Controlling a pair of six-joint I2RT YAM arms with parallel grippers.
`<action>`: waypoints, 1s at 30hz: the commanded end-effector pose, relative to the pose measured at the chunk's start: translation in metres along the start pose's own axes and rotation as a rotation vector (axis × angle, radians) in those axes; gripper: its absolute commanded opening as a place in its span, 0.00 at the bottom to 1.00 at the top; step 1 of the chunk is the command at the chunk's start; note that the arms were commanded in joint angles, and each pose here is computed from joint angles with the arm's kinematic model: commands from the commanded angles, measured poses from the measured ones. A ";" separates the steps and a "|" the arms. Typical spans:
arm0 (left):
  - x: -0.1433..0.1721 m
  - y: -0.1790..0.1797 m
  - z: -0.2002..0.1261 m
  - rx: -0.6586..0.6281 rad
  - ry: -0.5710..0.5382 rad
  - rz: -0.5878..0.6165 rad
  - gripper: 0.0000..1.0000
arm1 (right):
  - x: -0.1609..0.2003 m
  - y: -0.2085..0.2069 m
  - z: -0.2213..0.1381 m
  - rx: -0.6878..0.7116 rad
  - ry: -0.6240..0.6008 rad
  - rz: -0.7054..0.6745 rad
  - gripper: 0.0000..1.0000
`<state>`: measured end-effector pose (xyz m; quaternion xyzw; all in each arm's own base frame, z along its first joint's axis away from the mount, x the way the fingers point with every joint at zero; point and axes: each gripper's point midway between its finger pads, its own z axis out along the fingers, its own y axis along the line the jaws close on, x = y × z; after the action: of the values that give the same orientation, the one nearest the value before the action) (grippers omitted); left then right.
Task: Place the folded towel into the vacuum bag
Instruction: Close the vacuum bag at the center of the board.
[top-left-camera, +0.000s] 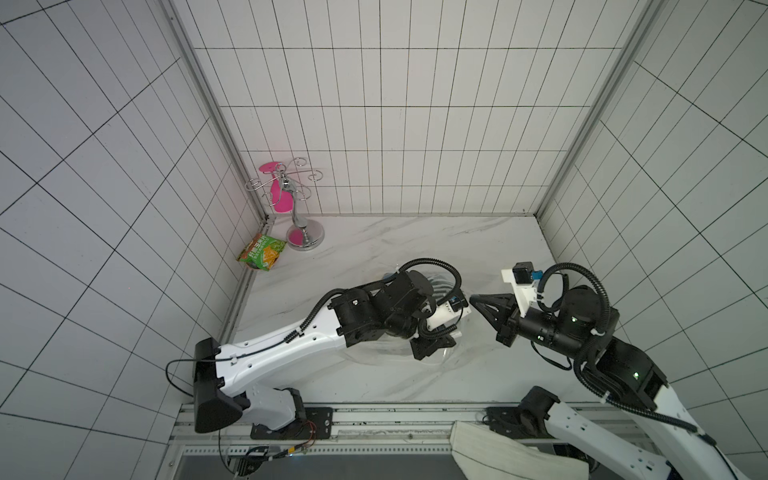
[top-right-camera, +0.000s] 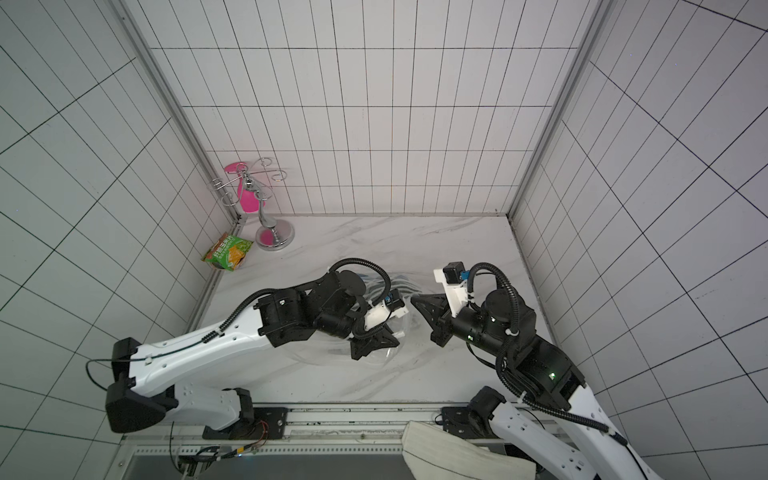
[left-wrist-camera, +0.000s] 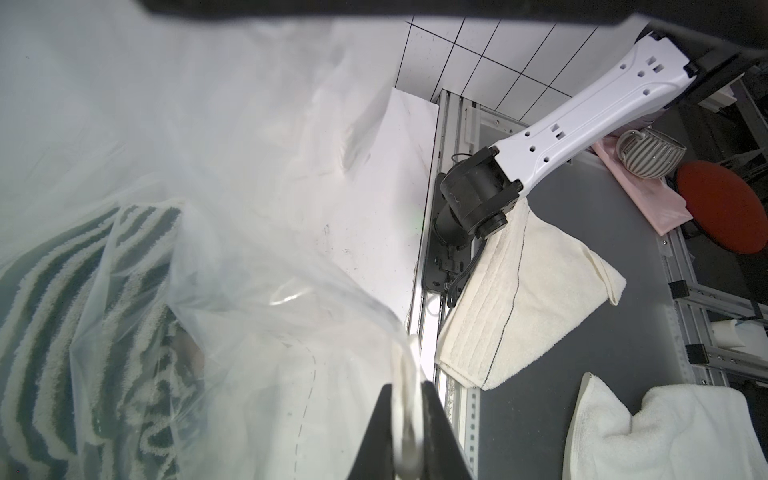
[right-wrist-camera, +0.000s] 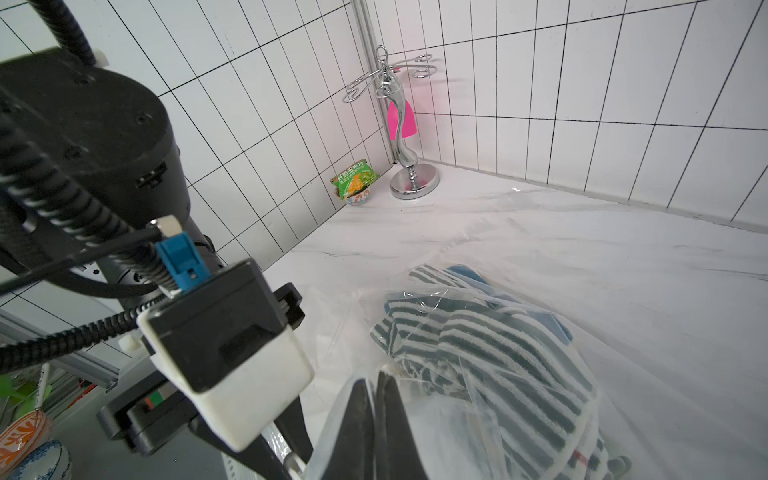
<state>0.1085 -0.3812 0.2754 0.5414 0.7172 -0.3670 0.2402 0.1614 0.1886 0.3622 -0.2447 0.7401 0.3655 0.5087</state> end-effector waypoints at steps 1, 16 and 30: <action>-0.001 -0.004 0.002 0.013 0.032 0.018 0.02 | -0.039 0.021 -0.011 -0.090 -0.150 -0.028 0.00; -0.030 -0.022 -0.020 0.072 -0.163 0.010 0.29 | -0.044 0.017 -0.023 -0.053 -0.192 -0.029 0.00; -0.028 0.000 -0.036 -0.082 -0.278 -0.119 0.35 | -0.051 0.015 -0.023 -0.042 -0.211 0.000 0.00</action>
<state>0.1110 -0.3664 0.3105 0.4672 0.7141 -0.4154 0.3149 0.1563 0.1832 0.3815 -0.2300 0.7170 0.3839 0.5344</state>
